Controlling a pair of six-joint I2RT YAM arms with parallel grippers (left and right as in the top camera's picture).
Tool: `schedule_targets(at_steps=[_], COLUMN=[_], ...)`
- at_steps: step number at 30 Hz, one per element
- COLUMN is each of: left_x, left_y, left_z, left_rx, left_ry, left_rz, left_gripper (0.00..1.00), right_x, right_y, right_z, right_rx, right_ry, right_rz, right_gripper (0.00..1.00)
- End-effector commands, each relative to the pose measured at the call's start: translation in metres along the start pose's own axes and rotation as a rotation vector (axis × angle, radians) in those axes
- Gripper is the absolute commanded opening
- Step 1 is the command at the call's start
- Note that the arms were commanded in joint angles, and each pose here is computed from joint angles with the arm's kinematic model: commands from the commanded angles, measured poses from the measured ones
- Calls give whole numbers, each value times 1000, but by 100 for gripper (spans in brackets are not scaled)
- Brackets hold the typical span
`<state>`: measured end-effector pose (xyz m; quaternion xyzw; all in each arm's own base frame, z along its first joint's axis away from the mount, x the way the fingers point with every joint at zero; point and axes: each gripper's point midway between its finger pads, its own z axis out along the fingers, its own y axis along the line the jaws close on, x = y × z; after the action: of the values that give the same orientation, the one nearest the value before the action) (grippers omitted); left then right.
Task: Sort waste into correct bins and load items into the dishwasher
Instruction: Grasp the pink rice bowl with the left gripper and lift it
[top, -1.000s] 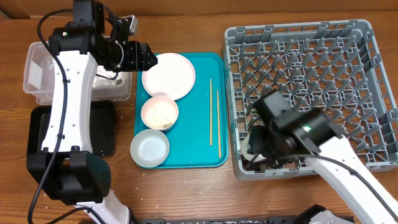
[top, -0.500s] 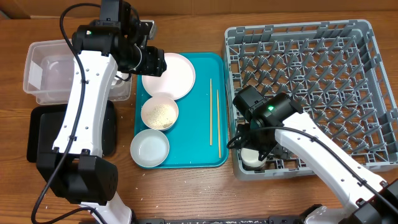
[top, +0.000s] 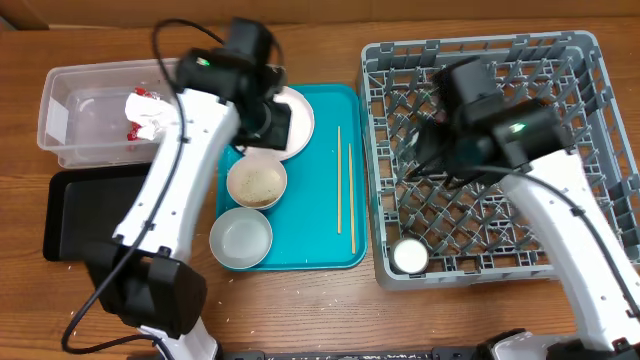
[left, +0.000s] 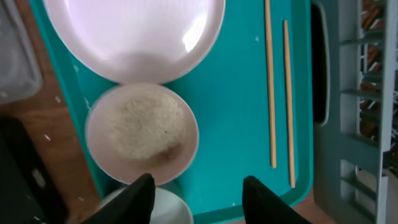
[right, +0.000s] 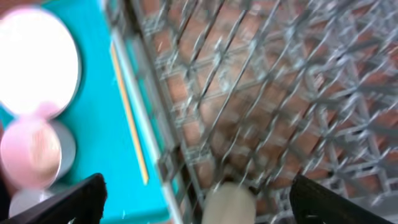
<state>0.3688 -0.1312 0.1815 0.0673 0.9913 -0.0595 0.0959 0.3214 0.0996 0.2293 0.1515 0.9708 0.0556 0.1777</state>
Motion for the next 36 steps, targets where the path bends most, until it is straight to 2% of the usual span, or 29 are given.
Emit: schedule_targets(at_steps=[1, 4, 10, 18, 24, 27, 36], left_x=[19, 26, 39, 59, 63, 62, 52], left_y=[-1, 1, 6, 4, 8, 9, 5], left_z=[24, 47, 88, 128, 137, 137, 113], left_rx=[-90, -106, -104, -51, -61, -66, -72], left_ry=[26, 38, 43, 59, 52, 48, 56], left_rz=[-108, -137, -135, -92, -68, -65, -66], left_gripper=[45, 42, 28, 22, 15, 4, 4], right_x=[-24, -30, -31, -31, -32, -32, -34], right_y=[-21, -31, -34, -34, -34, -34, -33], right_z=[-10, -10, -9, -9, -9, -9, -9], right_rx=[21, 30, 36, 38, 36, 35, 34], right_ry=[-68, -73, -73, -71, -76, -76, -85], right_rz=[26, 35, 15, 15, 16, 16, 16], right_gripper=[93, 93, 92, 92, 92, 93, 92])
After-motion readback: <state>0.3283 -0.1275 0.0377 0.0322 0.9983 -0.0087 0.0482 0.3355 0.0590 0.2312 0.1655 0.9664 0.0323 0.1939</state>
